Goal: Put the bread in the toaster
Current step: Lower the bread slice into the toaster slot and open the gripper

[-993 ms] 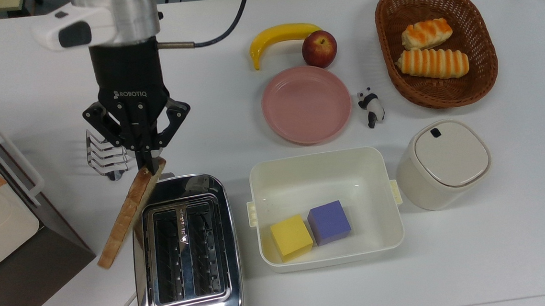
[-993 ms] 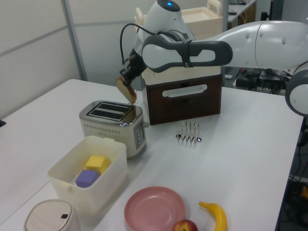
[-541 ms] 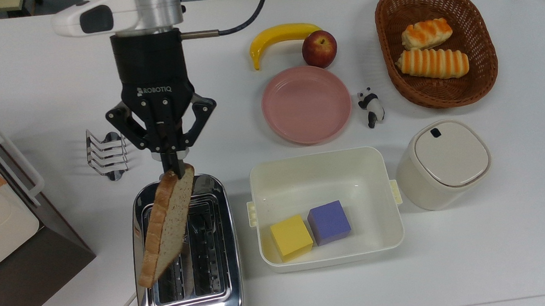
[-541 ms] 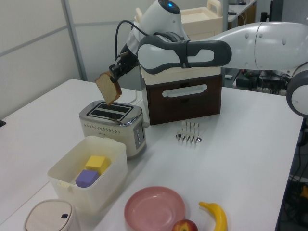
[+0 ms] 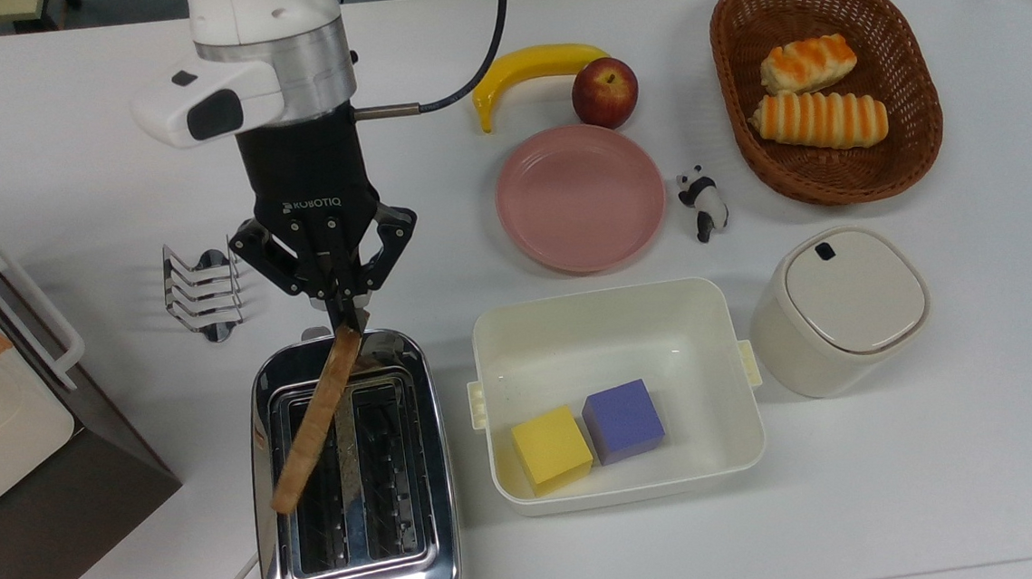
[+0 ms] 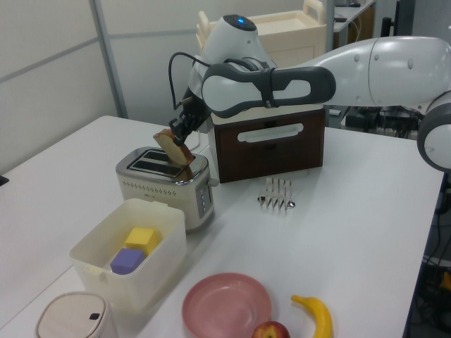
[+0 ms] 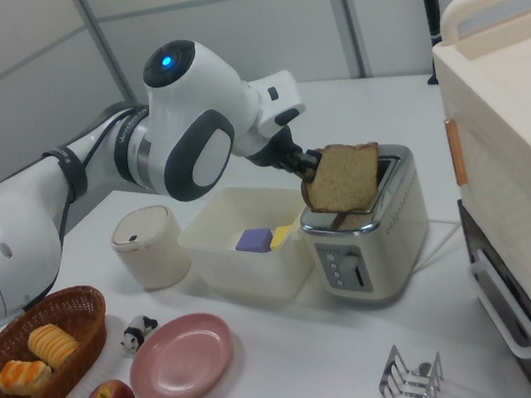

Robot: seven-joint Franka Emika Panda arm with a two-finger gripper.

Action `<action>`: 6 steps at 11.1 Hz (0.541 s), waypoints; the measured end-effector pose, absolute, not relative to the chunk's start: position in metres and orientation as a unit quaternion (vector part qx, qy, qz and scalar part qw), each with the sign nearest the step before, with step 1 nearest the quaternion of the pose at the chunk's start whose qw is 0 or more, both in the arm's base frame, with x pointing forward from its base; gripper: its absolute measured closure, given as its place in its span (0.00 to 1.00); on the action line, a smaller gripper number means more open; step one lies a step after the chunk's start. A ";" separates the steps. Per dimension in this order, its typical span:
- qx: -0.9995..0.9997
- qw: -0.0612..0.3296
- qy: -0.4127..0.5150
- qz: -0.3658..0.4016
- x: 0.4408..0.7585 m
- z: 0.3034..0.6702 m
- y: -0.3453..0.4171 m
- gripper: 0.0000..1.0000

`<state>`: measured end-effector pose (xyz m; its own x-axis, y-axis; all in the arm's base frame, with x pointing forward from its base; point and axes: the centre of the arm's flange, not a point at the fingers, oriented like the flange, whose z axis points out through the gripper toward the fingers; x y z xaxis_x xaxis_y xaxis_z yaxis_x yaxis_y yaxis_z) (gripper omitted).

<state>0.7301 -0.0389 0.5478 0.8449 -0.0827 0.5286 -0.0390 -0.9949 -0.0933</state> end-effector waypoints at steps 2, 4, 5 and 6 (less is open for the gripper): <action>-0.967 0.038 0.018 -0.252 0.726 0.546 -0.039 0.93; -0.968 0.038 0.017 -0.246 0.725 0.546 -0.039 0.93; -0.968 0.038 0.017 -0.247 0.725 0.546 -0.039 0.93; -0.968 0.037 0.020 -0.248 0.725 0.548 -0.044 0.93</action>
